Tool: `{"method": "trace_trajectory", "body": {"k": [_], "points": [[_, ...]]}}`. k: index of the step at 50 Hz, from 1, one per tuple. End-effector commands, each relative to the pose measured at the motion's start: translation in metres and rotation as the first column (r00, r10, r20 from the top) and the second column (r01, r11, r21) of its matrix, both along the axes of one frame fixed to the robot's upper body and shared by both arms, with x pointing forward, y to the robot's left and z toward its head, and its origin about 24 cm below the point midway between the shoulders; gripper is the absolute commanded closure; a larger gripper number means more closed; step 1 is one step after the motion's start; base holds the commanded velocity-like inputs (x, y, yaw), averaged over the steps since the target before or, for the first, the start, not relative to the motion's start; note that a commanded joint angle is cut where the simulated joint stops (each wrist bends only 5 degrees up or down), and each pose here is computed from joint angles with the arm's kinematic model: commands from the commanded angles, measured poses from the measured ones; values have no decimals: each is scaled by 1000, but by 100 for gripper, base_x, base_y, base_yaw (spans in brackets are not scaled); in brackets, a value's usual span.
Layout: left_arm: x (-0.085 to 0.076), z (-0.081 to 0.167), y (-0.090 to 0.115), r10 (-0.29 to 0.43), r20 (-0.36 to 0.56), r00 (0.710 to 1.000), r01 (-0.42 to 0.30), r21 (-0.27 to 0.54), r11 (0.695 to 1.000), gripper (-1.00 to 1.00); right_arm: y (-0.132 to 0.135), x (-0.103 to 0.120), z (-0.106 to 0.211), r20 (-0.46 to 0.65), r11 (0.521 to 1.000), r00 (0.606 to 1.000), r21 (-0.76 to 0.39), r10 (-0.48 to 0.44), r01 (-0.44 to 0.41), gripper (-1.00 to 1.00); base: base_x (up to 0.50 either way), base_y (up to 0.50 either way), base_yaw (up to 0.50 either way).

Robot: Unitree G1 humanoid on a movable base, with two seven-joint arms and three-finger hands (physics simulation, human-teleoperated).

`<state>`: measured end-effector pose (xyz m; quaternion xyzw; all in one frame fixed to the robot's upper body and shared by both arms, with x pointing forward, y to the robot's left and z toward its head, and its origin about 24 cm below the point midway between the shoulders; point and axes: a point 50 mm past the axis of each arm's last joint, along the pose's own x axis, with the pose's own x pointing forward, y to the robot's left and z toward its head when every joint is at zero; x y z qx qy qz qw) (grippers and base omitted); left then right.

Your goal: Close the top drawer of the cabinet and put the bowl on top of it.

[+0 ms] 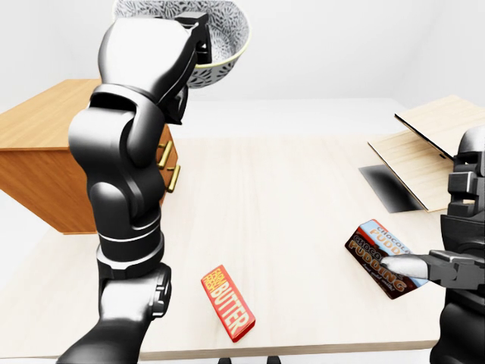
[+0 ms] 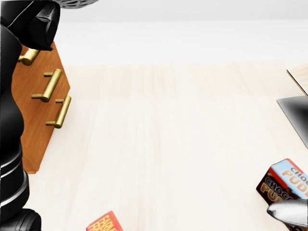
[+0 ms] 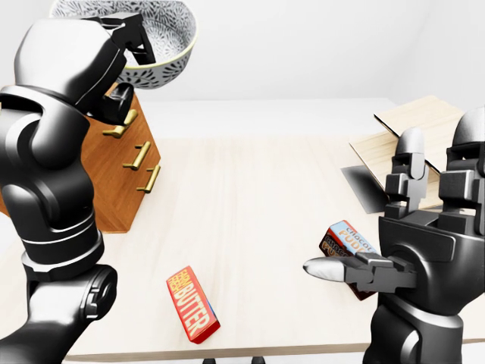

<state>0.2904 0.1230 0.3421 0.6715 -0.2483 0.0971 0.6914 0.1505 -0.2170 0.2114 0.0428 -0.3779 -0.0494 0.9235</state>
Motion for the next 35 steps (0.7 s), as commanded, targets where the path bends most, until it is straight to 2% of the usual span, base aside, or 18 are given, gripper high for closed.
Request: {"method": "trace_trajectory", "body": {"k": [1, 9, 35], "points": [[-5, 20, 18, 100, 71, 992, -101, 14, 995, 100, 1, 0, 0, 2, 1000, 1000, -3, 1, -1, -100, 0, 0, 0], [-1, 26, 33, 133, 55, 990, -134, 13, 991, 100, 2, 3, -1, -9, 1000, 1000, -2, 4, -4, -100, 0, 0, 0], [-5, 37, 79, 224, 71, 972, -225, -4, 974, 100, 4, 5, -2, -15, 1000, 1000, -7, 9, -9, -100, 0, 0, 0]]}}
